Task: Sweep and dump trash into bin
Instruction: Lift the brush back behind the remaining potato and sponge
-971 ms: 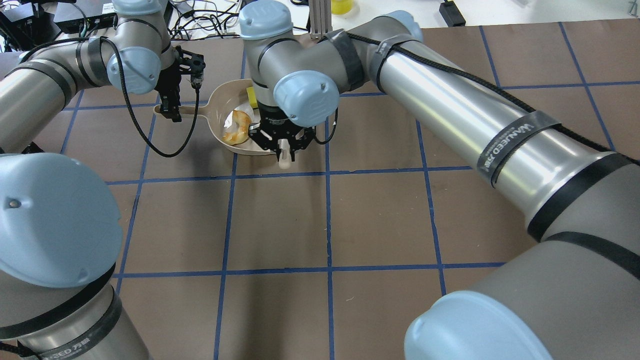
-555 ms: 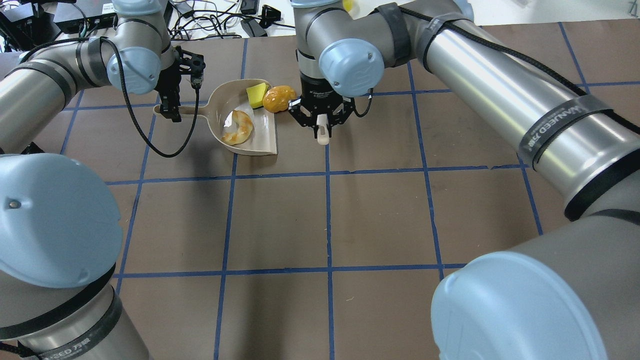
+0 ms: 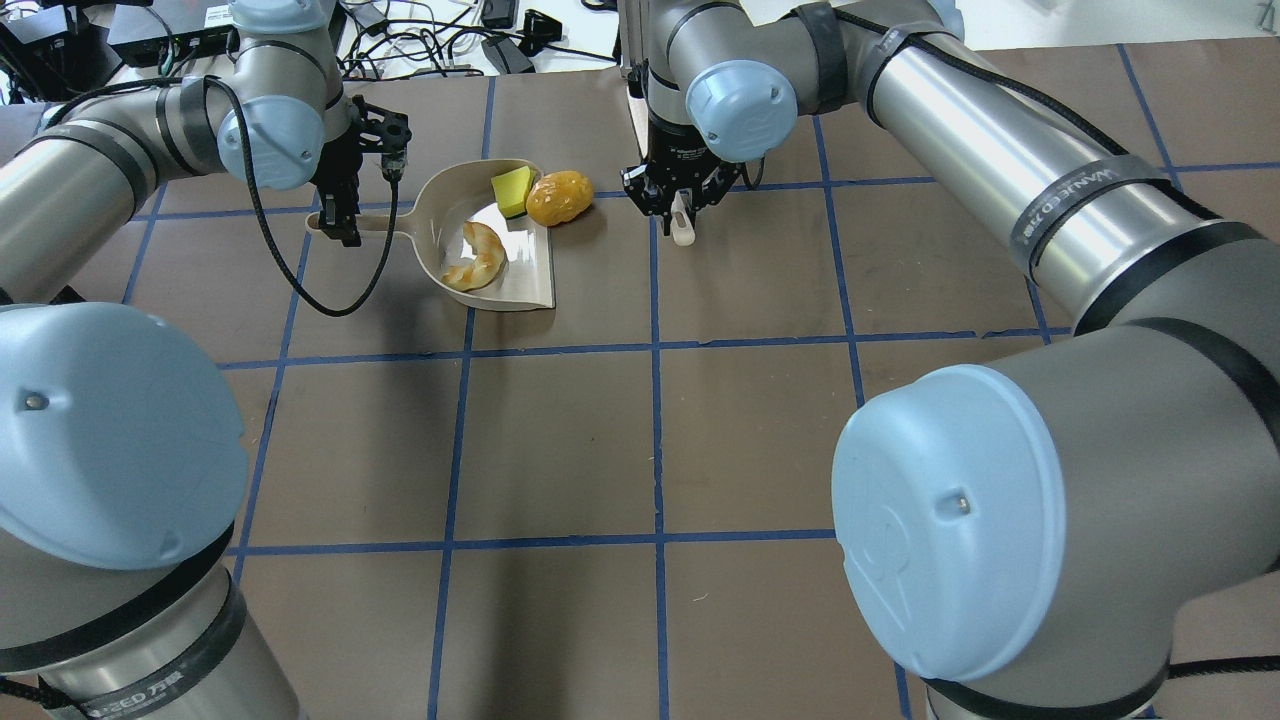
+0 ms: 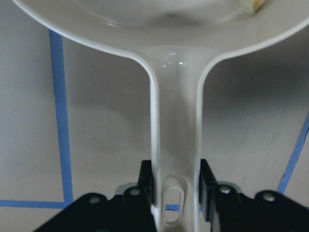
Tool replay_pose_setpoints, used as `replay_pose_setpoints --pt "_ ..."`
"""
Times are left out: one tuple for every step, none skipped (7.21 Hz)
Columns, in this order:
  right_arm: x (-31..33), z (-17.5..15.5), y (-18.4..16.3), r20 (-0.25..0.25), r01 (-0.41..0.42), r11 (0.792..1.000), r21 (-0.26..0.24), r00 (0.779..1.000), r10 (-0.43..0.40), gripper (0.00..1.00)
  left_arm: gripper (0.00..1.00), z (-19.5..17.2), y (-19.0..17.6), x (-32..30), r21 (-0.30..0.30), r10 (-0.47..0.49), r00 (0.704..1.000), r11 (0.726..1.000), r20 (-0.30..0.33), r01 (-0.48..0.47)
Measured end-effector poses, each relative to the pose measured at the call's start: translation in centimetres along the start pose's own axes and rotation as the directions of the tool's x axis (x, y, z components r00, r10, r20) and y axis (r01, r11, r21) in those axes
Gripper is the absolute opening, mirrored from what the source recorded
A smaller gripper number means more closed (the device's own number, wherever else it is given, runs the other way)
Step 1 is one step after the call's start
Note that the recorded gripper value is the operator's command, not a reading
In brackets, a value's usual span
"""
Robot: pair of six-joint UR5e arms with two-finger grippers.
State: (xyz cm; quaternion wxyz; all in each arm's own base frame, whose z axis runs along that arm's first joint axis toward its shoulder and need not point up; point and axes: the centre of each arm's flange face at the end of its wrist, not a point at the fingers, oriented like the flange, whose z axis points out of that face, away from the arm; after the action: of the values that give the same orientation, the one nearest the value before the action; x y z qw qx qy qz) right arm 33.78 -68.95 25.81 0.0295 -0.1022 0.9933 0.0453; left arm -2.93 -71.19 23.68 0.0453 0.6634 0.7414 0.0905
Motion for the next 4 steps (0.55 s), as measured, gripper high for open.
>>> replay_pose_setpoints --pt "-1.9 1.1 -0.1 0.001 0.026 1.0 -0.013 1.0 -0.026 0.0 0.1 0.0 0.0 0.0 -0.001 0.0 1.0 1.0 0.0 0.0" --pt "-4.3 1.9 0.4 0.007 0.035 0.999 -0.024 0.999 -0.035 0.0 0.1 0.0 0.0 0.0 -0.001 0.0 1.0 1.0 0.0 0.0" --pt "-6.5 2.4 1.0 0.017 0.024 0.999 -0.032 1.0 -0.023 0.0 0.1 0.0 0.0 0.0 -0.003 0.0 1.0 1.0 0.0 0.0" --pt "-8.7 2.7 1.7 0.034 0.0 0.999 -0.04 0.999 0.001 0.0 0.1 -0.1 -0.2 0.0 -0.013 0.002 1.0 1.0 0.001 -0.002"
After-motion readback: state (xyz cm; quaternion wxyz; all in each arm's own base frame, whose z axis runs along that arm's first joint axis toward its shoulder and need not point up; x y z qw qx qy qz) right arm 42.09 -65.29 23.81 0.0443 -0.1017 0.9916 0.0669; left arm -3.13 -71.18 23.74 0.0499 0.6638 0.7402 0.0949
